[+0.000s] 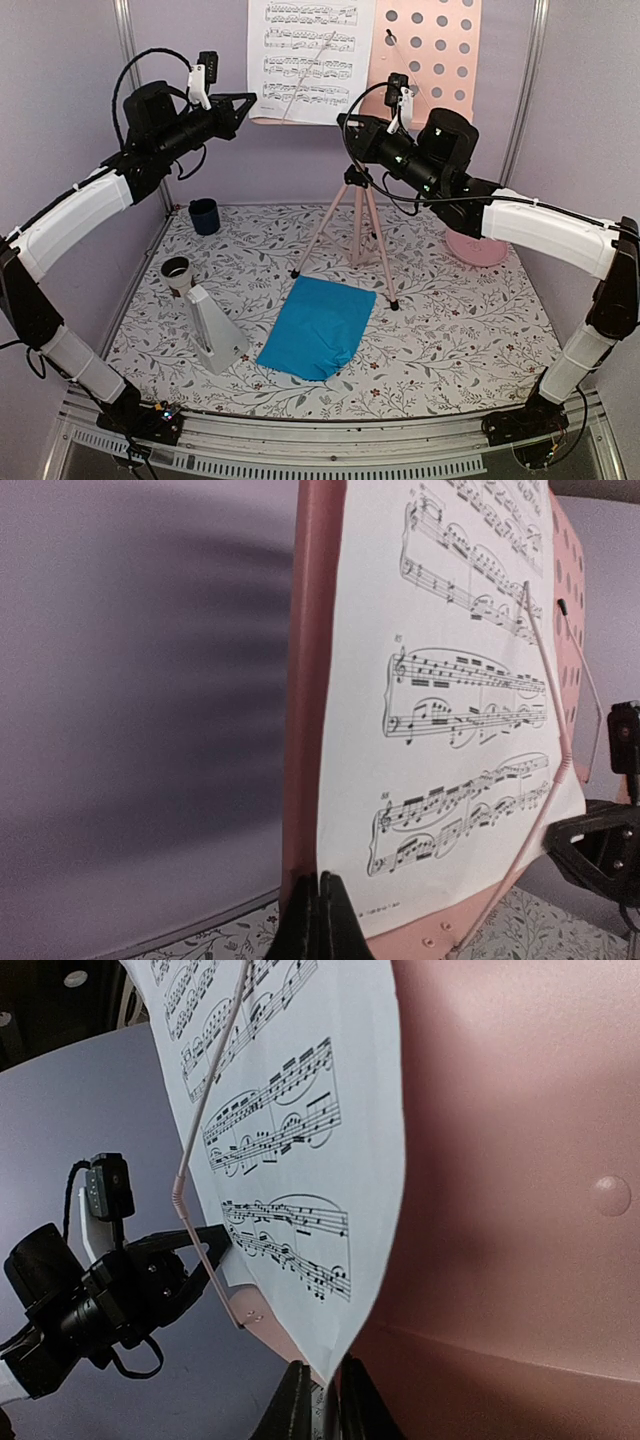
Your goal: Set up the instrument practice props
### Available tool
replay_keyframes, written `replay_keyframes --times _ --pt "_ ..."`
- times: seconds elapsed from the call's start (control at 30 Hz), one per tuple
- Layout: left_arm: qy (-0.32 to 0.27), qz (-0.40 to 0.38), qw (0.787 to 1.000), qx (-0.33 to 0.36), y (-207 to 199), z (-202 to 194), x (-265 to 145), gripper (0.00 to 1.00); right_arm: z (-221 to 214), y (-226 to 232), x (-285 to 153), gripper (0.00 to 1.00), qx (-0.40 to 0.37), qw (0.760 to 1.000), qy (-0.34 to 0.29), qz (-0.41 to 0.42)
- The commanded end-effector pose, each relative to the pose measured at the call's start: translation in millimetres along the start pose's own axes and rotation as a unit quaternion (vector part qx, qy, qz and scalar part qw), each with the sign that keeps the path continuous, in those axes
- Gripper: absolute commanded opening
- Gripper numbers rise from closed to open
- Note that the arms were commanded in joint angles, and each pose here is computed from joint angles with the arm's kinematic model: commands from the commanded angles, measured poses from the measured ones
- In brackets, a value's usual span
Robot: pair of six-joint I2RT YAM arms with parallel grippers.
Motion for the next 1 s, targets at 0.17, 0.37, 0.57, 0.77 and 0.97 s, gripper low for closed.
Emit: replay_keyframes --times 0.17,0.37,0.57,0.77,0.97 --pt "-0.036 -0.016 0.999 0.006 -15 20 -14 0.25 6 -13 -12 0.41 -0.016 0.999 0.009 -0.037" --pt "-0.040 -0.008 0.999 0.010 -20 23 -25 0.54 14 -5 -23 0.63 -0.031 0.999 0.005 -0.011" --pt "-0.041 0.020 0.999 0.012 -19 16 -47 0.63 16 2 -43 0.79 -0.051 0.999 0.011 0.014" --pt "0.018 0.057 0.998 0.034 -14 -13 -74 0.66 -5 10 -79 0.87 -0.090 0.993 0.060 0.053" --pt "0.147 -0.017 0.986 0.081 -49 -98 -101 0.65 -51 8 -120 0.90 -0.104 0.978 0.159 0.090"
Point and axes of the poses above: each gripper's point midway between its finger pads, its own x axis out along the fingers, its own y axis along the line the jaws close on, z = x × y, the point moved 5 cm from there along -x, back along the fingers, and after that the axes turned 8 degrees about -x, right-handed, at the moved point
